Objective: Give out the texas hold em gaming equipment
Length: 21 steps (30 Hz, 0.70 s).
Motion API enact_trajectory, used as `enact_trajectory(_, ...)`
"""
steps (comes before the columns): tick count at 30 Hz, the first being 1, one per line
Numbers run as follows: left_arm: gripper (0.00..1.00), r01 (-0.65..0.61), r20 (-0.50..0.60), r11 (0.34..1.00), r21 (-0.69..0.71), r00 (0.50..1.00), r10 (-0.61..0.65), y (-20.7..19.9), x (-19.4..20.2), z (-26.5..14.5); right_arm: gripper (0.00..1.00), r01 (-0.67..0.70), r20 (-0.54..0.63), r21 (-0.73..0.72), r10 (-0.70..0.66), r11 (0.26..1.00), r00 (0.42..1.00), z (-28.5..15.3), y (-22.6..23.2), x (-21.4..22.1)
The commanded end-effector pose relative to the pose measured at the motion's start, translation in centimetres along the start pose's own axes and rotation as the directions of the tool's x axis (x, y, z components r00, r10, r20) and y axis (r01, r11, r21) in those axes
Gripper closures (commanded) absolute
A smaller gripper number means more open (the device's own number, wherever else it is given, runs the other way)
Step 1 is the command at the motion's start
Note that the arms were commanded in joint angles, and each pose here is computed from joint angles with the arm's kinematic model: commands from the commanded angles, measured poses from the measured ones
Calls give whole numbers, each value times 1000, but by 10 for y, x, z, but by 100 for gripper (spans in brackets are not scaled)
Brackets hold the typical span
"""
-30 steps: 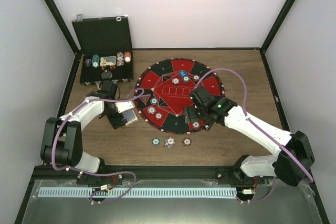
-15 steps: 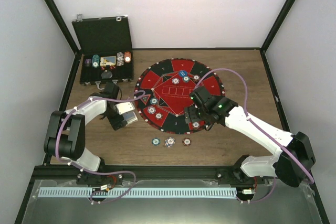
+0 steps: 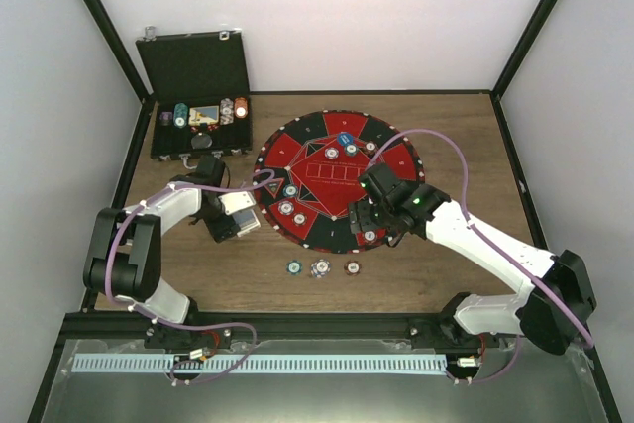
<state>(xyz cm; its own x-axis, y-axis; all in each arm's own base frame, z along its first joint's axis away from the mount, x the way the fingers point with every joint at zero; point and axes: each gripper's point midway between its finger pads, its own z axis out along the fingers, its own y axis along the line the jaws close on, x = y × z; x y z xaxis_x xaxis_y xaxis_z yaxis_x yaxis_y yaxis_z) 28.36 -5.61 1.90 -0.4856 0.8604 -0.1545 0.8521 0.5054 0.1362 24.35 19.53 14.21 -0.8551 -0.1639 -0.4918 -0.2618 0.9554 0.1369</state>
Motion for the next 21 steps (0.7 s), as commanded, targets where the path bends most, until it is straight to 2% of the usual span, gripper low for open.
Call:
enact_trajectory(1, 15, -9, 13, 1000, 11, 1000, 9, -1, -3, 4, 11, -3, 22, -23, 3, 1000, 1000, -9, 2, -4)
enact_trajectory(7, 20, -5, 12, 1000, 25, 1000, 5, -3, -3, 6, 13, 0, 24, -28, 1, 1000, 1000, -9, 2, -3)
enact_trajectory(12, 31, -6, 12, 1000, 26, 1000, 6, -6, -1, 7, 14, 0, 20, -38, 1, 999, 1000, -9, 4, -2)
enact_trajectory(16, 45, -8, 25, 1000, 8, 1000, 8, -4, -2, 0, 14, -1, 20, -55, 3, 998, 1000, -8, 6, -1)
enact_trajectory(19, 64, -17, 39, 1000, -11, 999, 17, -3, -3, -7, 14, -1, 22, -68, 3, 998, 1000, -8, 9, -1)
enact_trajectory(21, 71, -24, 45, 1000, -18, 999, 25, -4, -3, -12, 14, -1, 23, -77, 3, 997, 1000, -8, 11, -2)
